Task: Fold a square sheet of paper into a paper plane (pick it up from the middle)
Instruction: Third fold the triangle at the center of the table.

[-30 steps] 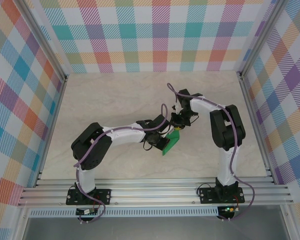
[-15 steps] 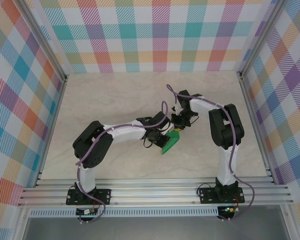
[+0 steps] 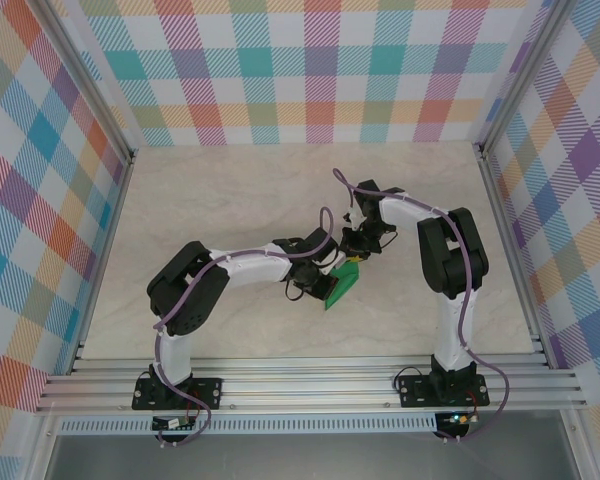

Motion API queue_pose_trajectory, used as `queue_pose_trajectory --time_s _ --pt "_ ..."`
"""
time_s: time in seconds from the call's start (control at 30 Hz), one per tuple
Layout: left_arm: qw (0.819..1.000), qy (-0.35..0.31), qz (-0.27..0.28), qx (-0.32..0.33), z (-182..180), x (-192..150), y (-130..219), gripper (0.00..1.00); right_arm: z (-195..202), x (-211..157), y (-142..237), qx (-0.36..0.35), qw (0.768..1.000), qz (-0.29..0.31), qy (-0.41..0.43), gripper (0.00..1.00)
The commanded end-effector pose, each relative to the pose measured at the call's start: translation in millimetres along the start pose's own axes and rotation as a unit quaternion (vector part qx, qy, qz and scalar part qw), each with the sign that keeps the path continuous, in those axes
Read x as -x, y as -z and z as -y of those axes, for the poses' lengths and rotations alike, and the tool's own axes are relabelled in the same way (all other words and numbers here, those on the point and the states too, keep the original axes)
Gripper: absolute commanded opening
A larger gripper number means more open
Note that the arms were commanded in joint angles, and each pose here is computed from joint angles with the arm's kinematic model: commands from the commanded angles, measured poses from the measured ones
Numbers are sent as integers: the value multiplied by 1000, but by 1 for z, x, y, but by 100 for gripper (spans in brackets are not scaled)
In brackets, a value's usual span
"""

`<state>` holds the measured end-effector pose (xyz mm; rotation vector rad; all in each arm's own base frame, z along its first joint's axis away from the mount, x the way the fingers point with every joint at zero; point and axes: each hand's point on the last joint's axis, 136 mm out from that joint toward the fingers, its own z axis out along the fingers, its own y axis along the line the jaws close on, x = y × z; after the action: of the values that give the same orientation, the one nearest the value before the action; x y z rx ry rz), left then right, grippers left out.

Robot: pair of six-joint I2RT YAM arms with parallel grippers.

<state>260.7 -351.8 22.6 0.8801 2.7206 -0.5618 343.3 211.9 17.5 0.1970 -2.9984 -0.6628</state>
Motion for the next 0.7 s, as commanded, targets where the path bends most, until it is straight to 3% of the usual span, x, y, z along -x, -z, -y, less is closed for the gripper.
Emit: queue_pose_trajectory --time_s 0.0,0.67 --pt "1000 15 13 -2 -2 2 7 1 1 -5 -2 -2 1000 -14 -5 16" --pt "998 1 57 7 -1 20 27 2 2 -6 -2 -2 1000 -14 -8 16"
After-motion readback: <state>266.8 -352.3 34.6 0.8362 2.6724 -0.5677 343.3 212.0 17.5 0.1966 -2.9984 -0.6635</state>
